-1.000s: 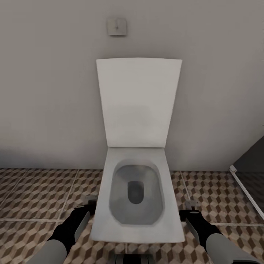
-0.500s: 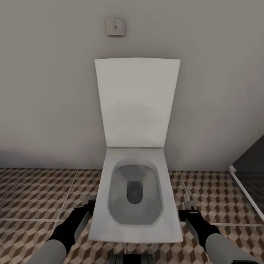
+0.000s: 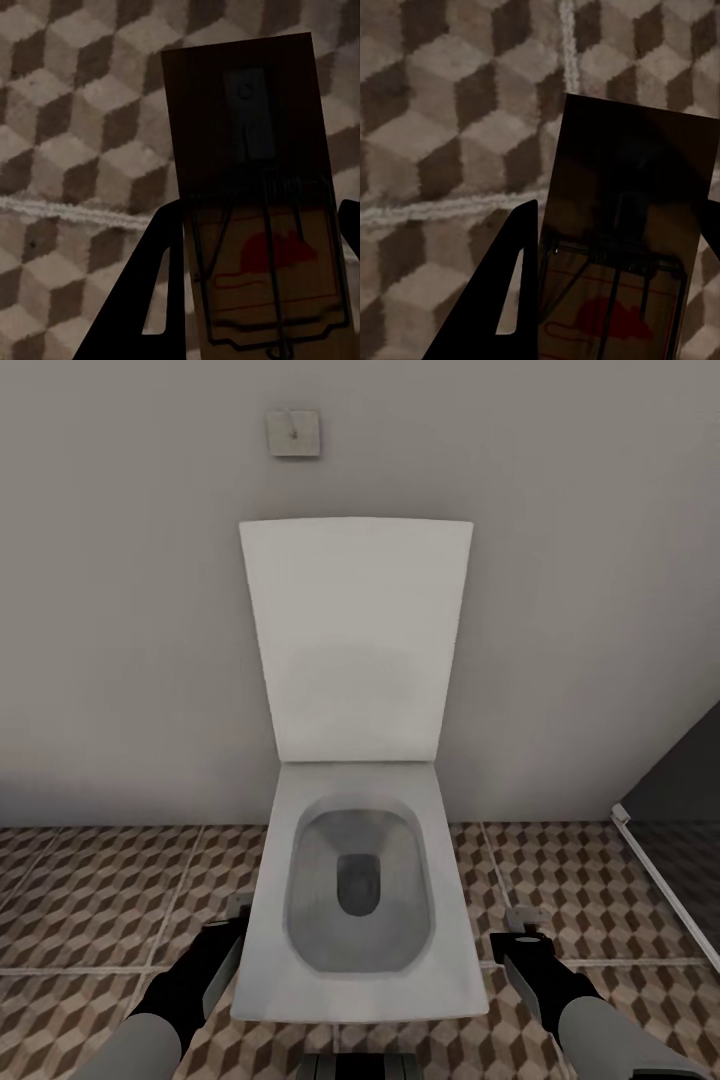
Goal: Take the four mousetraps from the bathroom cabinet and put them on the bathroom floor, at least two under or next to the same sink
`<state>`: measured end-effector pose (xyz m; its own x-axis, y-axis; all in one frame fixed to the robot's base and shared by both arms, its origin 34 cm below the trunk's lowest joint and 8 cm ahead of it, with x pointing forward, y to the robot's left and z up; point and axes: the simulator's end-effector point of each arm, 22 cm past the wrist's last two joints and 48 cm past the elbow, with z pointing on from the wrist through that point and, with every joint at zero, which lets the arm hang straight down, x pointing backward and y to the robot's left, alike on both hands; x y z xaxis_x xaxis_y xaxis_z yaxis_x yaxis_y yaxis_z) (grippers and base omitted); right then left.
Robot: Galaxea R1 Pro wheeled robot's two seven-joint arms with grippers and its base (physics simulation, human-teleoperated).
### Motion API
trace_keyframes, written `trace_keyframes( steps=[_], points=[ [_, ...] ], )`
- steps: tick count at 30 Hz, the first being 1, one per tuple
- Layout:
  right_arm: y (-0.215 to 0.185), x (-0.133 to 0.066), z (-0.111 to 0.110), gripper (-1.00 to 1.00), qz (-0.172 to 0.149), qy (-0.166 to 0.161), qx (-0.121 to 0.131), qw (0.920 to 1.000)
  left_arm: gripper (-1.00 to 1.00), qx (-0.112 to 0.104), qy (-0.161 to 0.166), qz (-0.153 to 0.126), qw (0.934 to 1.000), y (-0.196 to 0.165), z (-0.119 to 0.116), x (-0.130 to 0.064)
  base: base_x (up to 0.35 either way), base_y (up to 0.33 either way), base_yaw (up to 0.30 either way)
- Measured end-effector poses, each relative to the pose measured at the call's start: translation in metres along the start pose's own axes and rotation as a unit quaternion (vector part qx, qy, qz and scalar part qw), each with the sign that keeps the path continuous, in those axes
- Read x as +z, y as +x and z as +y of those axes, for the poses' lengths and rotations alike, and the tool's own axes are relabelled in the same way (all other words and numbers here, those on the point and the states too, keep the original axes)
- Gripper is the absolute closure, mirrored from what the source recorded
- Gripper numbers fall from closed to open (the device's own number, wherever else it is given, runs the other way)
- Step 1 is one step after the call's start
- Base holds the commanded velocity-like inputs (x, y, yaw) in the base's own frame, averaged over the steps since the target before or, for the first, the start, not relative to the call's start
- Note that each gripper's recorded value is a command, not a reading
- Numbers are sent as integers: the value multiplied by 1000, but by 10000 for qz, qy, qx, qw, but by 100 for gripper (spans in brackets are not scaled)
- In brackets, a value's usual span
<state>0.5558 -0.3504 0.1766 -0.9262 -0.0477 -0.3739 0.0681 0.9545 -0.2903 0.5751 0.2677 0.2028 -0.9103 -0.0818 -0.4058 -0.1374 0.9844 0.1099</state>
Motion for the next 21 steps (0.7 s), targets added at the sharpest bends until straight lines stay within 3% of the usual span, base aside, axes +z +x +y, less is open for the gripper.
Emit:
trace_keyframes(
  steps=[8, 14, 21],
  points=[
    [-1, 0, 0, 100, -15, 9, -7, 10000, 100, -4, -21, 14, 10000, 1, 3, 1, 0, 0, -1],
    [-1, 0, -2, 100, -20, 33, -13, 10000, 100, -27, -235, 2, 9997, -1, 36, 5, 0, 0, 0],
    [-11, -3, 13, 100, -257, -65, -514, 9983, 100, -47, -304, -126, 9994, -9, 48, 5, 0, 0, 0]
  ],
)
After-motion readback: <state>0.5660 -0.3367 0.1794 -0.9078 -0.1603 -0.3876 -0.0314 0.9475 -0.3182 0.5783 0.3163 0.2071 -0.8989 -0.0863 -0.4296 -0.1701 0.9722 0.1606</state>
